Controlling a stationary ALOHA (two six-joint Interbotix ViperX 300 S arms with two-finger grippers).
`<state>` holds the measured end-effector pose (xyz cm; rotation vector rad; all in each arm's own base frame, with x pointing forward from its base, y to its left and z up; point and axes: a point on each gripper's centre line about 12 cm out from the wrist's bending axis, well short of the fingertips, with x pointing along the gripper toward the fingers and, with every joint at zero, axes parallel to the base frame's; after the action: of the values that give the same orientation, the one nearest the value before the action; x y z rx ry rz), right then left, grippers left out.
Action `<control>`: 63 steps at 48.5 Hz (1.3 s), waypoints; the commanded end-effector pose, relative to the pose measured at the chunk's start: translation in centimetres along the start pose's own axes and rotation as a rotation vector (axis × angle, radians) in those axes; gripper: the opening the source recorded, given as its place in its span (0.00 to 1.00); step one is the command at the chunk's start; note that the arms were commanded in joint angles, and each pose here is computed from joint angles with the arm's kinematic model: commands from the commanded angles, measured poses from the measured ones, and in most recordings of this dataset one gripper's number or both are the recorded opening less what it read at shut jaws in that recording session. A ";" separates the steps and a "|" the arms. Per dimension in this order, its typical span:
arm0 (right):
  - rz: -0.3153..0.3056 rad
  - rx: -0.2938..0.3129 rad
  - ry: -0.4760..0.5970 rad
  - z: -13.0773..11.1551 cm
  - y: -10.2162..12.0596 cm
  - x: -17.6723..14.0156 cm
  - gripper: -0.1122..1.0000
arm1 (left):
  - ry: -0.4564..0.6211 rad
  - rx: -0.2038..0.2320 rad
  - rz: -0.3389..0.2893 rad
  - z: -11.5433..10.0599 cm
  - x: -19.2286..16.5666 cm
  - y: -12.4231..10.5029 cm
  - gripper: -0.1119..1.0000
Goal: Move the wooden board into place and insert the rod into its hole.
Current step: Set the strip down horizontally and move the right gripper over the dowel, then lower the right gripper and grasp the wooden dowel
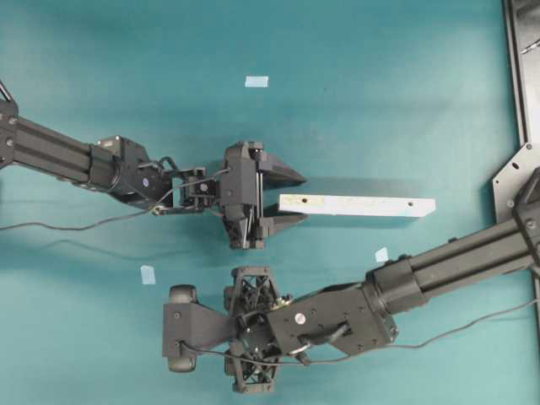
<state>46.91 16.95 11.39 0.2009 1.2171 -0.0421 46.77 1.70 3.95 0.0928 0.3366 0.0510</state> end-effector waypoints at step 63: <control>0.026 0.009 -0.008 -1.0 1.7 -0.2 0.34 | 0.007 -0.003 0.020 -0.1 0.1 0.9 0.79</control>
<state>46.19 17.93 10.59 0.2238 1.2264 -0.0478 46.82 1.70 3.99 0.0928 0.3351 0.0511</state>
